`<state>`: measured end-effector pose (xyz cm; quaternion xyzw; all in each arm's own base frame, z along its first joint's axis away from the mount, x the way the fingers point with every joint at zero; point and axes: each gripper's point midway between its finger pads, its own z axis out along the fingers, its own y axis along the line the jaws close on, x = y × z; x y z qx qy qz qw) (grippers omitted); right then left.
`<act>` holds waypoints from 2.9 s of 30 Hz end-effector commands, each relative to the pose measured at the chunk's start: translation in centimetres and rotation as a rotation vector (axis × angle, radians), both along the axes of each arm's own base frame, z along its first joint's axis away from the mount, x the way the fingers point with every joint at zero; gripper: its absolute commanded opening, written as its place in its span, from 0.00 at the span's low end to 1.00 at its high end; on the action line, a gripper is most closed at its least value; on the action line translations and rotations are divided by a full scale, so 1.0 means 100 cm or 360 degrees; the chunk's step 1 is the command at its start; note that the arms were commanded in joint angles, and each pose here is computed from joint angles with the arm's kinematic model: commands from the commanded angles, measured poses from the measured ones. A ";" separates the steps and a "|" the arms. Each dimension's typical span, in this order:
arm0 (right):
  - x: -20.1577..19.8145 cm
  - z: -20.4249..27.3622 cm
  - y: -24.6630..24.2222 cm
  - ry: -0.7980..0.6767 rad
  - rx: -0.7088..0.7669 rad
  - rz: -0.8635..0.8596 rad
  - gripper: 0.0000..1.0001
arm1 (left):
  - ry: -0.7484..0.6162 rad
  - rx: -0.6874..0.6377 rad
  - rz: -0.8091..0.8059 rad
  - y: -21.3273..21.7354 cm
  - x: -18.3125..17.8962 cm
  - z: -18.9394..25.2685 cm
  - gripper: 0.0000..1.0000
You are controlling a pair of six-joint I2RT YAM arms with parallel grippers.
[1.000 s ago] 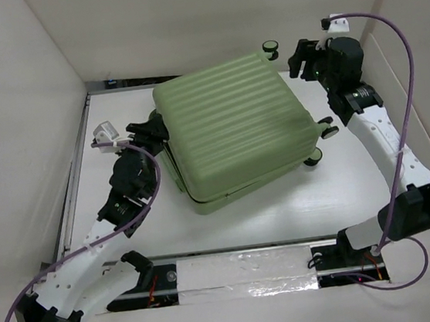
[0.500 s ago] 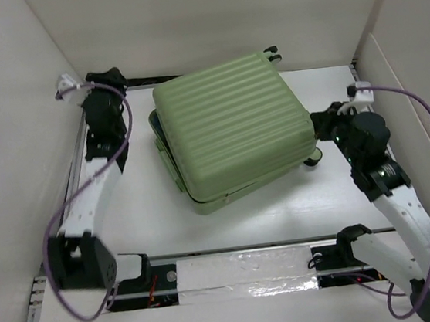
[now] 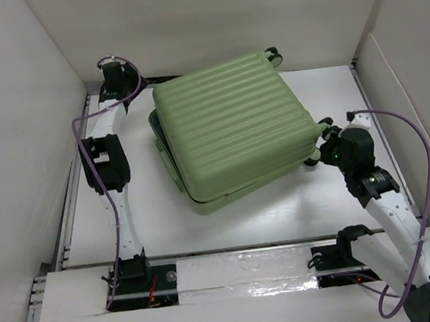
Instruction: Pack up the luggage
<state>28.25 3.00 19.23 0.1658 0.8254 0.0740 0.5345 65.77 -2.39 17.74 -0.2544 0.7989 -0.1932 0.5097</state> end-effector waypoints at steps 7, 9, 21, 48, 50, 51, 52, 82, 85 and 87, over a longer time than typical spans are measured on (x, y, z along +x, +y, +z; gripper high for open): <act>0.056 0.034 0.007 -0.0219 0.0049 0.0053 0.26 | -0.0161 -0.0045 -0.0439 -0.046 0.033 0.012 0.56; 0.073 0.031 0.012 -0.0224 0.0036 0.0094 0.30 | -0.0194 -0.0070 -0.0518 -0.061 0.035 0.013 0.56; 0.153 0.043 0.063 -0.0331 0.0143 0.0392 0.36 | -0.0251 -0.0352 -0.0347 -0.065 -0.059 -0.005 0.50; 0.190 0.147 0.119 -0.0474 0.0254 0.0879 0.83 | -0.1348 -0.0221 0.0054 -0.038 -0.298 0.320 0.37; 0.154 0.143 0.112 -0.0541 0.0261 0.0902 0.72 | -0.1446 -0.0301 -0.0401 -0.088 -0.322 0.328 0.08; 0.141 0.140 0.112 -0.0569 0.0263 0.0921 0.66 | -0.1457 -0.0351 -0.0584 -0.109 -0.332 0.324 0.03; 0.128 0.137 0.113 -0.0604 0.0271 0.0943 0.55 | -0.1465 -0.0387 -0.0711 -0.126 -0.341 0.320 0.00; -0.022 -0.027 0.145 -0.0566 0.0404 0.1385 0.35 | -0.0066 -0.0474 -0.0615 -0.200 -0.499 -0.062 0.50; -0.016 -0.031 0.154 -0.0526 0.0403 0.1434 0.36 | -0.0035 -0.0452 -0.0598 -0.199 -0.489 -0.070 0.58; -0.013 -0.035 0.158 -0.0519 0.0413 0.1446 0.36 | -0.0051 -0.0458 -0.0626 -0.201 -0.486 -0.069 0.61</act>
